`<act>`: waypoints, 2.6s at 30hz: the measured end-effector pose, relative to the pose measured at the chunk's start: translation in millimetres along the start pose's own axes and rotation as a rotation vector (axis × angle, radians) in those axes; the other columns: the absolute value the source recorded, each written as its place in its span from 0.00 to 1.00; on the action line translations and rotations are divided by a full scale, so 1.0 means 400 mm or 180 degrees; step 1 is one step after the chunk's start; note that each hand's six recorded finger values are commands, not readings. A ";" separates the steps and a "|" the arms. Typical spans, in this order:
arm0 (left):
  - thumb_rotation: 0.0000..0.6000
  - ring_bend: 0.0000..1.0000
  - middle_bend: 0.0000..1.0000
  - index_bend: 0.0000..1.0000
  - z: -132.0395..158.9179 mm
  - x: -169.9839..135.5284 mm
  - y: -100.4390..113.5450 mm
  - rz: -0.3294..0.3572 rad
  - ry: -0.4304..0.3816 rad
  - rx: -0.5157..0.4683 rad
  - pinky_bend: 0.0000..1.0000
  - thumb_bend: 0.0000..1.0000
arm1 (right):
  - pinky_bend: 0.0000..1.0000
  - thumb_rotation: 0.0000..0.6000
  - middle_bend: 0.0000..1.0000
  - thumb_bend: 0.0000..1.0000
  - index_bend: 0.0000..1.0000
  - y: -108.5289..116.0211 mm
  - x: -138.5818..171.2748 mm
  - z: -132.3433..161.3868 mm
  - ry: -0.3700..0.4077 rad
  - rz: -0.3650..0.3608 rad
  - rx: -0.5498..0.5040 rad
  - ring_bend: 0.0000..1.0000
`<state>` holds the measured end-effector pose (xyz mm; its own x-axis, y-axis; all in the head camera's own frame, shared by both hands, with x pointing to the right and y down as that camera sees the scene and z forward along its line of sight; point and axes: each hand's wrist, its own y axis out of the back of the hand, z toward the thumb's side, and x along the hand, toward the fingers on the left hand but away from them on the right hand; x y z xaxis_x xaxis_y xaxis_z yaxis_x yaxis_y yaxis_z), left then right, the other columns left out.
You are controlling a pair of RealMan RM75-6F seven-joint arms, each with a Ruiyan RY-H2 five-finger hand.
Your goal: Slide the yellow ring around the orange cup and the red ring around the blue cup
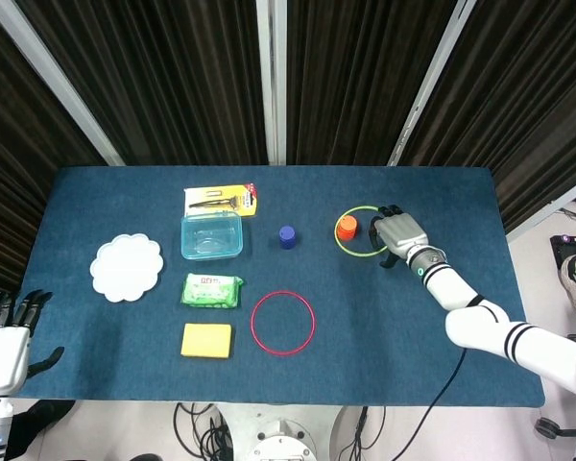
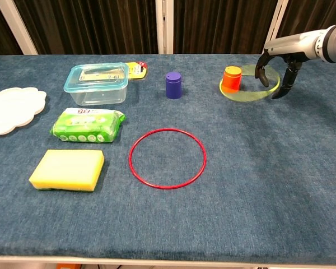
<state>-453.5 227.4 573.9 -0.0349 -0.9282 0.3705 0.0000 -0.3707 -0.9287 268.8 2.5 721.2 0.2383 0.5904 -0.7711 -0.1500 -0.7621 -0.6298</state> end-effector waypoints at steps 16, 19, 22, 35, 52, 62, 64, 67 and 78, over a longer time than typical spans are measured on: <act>1.00 0.02 0.12 0.16 -0.020 -0.012 -0.002 0.0033 0.0063 -0.0043 0.00 0.15 | 0.00 1.00 0.22 0.04 0.36 0.008 0.089 0.070 0.0337 -0.0125 -0.0032 0.00; 1.00 0.02 0.12 0.16 -0.016 -0.010 0.002 0.0051 0.0046 -0.0036 0.00 0.15 | 0.00 1.00 0.21 0.13 0.33 -0.008 0.137 0.101 0.0595 -0.0239 0.0105 0.00; 1.00 0.02 0.12 0.16 -0.008 -0.007 0.005 0.0060 0.0015 -0.0023 0.00 0.15 | 0.00 1.00 0.18 0.19 0.31 -0.038 0.186 0.141 0.0917 -0.0332 0.0292 0.00; 1.00 0.02 0.12 0.16 0.005 -0.004 0.005 0.0057 -0.0011 -0.0031 0.00 0.14 | 0.00 1.00 0.12 0.21 0.33 -0.237 0.278 0.337 0.1970 -0.0477 0.0665 0.00; 1.00 0.02 0.12 0.16 -0.005 -0.010 0.001 0.0054 0.0018 -0.0045 0.00 0.14 | 0.00 1.00 0.13 0.31 0.45 -0.294 0.208 0.370 0.1912 -0.0639 0.0666 0.00; 1.00 0.02 0.12 0.16 -0.007 -0.011 -0.003 0.0044 0.0017 -0.0052 0.00 0.14 | 0.00 1.00 0.18 0.33 0.56 -0.303 0.201 0.365 0.1881 -0.0636 0.0622 0.00; 1.00 0.02 0.12 0.16 -0.007 -0.010 -0.005 0.0037 0.0013 -0.0052 0.00 0.14 | 0.00 1.00 0.19 0.34 0.58 -0.303 0.200 0.365 0.1874 -0.0653 0.0614 0.00; 1.00 0.02 0.12 0.16 -0.006 -0.009 -0.005 0.0037 0.0004 -0.0053 0.00 0.14 | 0.00 1.00 0.20 0.35 0.62 -0.303 0.198 0.363 0.1850 -0.0680 0.0589 0.00; 1.00 0.02 0.12 0.16 -0.007 -0.009 -0.004 0.0045 -0.0002 -0.0058 0.00 0.13 | 0.00 1.00 0.22 0.36 0.66 -0.258 0.202 0.328 0.1706 -0.0835 0.0490 0.00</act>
<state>-456.0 231.5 574.1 -0.0345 -0.9334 0.3573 -0.0176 -0.3569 -0.9340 177.6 163.8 711.7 0.7293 0.5068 -0.4597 -0.1484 -0.5387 -0.8293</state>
